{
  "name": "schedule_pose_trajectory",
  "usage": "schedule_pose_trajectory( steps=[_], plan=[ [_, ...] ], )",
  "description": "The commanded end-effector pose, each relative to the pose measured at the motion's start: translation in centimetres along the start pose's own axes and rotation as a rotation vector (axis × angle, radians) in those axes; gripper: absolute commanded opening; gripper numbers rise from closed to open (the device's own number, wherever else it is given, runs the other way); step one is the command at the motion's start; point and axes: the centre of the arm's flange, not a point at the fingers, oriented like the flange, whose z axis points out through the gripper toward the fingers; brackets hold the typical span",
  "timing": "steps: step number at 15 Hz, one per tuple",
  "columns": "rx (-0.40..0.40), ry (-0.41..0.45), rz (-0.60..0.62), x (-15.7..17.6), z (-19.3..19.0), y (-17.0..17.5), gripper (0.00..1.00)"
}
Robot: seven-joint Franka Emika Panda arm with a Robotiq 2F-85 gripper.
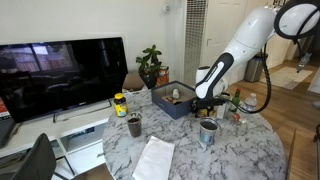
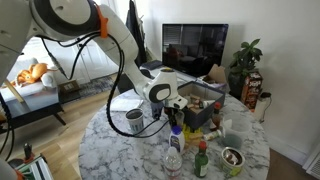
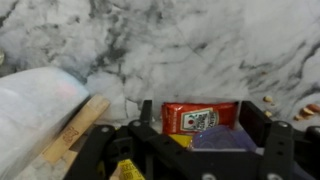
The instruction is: Place the metal cup upright then put two red packets into it
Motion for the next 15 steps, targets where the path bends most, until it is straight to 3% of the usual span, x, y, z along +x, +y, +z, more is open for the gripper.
schedule_pose_trajectory(
  steps=[1, 2, 11, 15],
  plan=[
    [-0.005, 0.021, -0.028, 0.2, 1.3, -0.5, 0.67],
    [-0.004, 0.021, -0.029, 0.2, 1.4, -0.5, 0.66],
    [-0.016, -0.045, -0.052, -0.1, -1.2, 0.4, 0.00],
    [-0.033, -0.094, -0.048, -0.6, -3.1, 2.0, 0.02]
  ],
)
